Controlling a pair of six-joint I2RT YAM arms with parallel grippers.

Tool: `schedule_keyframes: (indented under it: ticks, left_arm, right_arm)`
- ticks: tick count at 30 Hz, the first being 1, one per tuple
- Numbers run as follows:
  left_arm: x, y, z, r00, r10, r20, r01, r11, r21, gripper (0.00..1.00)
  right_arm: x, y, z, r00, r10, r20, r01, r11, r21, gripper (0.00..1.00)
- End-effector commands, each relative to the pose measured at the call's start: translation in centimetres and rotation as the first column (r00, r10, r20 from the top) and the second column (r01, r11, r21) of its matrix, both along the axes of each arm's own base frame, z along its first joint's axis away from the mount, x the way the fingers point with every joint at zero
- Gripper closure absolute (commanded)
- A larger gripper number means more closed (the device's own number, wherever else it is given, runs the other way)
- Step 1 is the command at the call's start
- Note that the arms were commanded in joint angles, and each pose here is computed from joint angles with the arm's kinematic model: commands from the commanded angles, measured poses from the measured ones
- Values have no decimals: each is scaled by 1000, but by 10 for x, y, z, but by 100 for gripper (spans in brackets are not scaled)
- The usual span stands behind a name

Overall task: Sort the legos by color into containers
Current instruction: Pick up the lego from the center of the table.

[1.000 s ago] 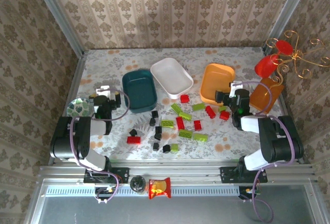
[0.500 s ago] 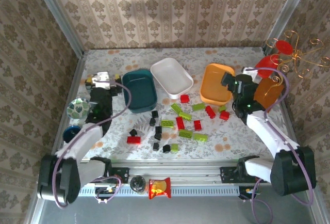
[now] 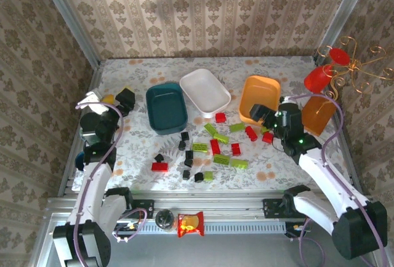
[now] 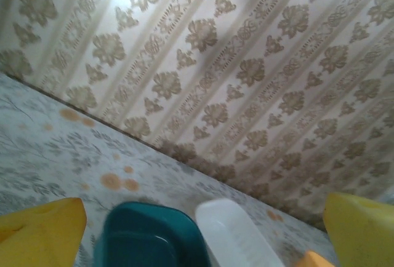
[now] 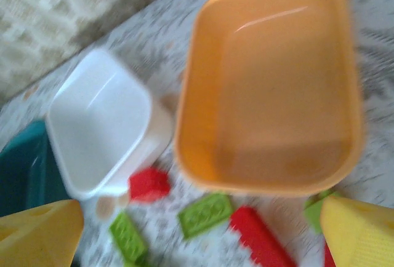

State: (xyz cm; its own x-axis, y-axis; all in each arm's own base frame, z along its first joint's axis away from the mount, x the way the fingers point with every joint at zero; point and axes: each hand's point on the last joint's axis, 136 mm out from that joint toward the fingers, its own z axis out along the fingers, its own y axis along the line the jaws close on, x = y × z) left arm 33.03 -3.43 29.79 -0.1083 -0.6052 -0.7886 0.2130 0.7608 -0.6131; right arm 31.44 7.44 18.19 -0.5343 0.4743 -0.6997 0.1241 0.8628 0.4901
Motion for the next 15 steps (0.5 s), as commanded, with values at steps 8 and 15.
schedule_keyframes:
  ticks: [8,15]
  left_arm:
    - [-19,-45,3,953,-293,78,303,926,-227,0]
    - [-35,-67,-7,940,-342,-5,339,934,-111,0]
  right_arm:
    - [-80,53,-102,896,250,-368,-313,942,-122,18]
    - [-80,89,-137,835,302,-459,-428,882,-198,27]
